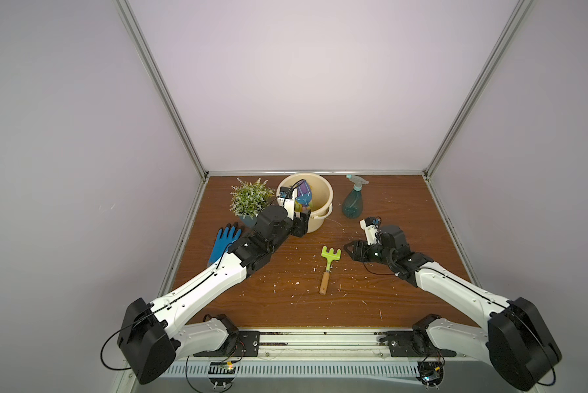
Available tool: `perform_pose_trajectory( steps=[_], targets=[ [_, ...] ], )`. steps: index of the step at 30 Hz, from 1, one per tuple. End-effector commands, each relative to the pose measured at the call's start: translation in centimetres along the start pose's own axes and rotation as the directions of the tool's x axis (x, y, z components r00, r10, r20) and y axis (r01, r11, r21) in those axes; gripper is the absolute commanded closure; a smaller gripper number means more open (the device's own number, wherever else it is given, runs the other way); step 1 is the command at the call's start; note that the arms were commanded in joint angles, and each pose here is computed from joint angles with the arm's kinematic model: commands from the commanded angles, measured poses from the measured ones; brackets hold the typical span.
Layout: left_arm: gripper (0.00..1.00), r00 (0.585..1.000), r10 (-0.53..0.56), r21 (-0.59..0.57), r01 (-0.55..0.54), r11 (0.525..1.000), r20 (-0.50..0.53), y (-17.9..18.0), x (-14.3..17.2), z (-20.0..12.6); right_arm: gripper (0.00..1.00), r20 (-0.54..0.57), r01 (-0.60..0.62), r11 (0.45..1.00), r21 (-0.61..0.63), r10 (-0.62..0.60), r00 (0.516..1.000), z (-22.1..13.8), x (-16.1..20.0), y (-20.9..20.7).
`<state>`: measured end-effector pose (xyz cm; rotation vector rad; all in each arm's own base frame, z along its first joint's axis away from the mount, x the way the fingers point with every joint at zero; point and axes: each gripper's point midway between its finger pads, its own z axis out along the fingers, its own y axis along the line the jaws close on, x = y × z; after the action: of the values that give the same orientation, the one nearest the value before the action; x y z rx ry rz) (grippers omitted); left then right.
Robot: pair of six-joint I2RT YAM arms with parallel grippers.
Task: Organize the gardening tools
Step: Pick up the gardening tool from the center of the board.
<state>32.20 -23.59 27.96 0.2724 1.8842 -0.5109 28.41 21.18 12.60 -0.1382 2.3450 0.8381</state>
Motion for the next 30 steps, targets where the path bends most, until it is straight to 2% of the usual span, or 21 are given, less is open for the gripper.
perform_pose_trajectory(
  steps=[1,5,11,17,26,30],
  targets=[
    [0.36,0.999,-0.013,0.008,0.014,1.000,-0.031,-0.4,1.9,-1.2,0.41,-0.010,0.021,1.000,-0.015,-0.021,1.000,0.8,-0.9,1.5],
    [0.36,0.998,-0.049,0.017,0.050,0.999,-0.050,0.1,3.9,-2.3,0.41,-0.018,0.054,0.998,0.021,-0.054,0.998,2.1,-0.8,1.0],
    [0.36,0.996,-0.057,0.013,0.058,0.998,-0.062,0.5,4.6,-2.9,0.38,0.000,0.129,0.989,0.071,-0.130,0.992,3.8,-1.1,-0.4],
    [0.37,0.995,-0.074,0.026,0.076,0.997,-0.067,0.3,4.9,-2.8,0.38,-0.033,0.188,0.982,0.034,-0.187,0.982,6.0,0.3,-1.0],
    [0.37,0.993,-0.091,0.018,0.093,0.996,-0.076,0.5,5.5,-2.7,0.40,-0.070,0.219,0.969,-0.112,-0.227,0.971,7.8,2.5,0.3],
    [0.37,0.993,-0.098,0.011,0.099,0.995,-0.072,0.6,5.5,-2.7,0.44,-0.102,0.253,0.962,-0.103,-0.263,0.959,8.8,3.6,0.0]
  ],
)
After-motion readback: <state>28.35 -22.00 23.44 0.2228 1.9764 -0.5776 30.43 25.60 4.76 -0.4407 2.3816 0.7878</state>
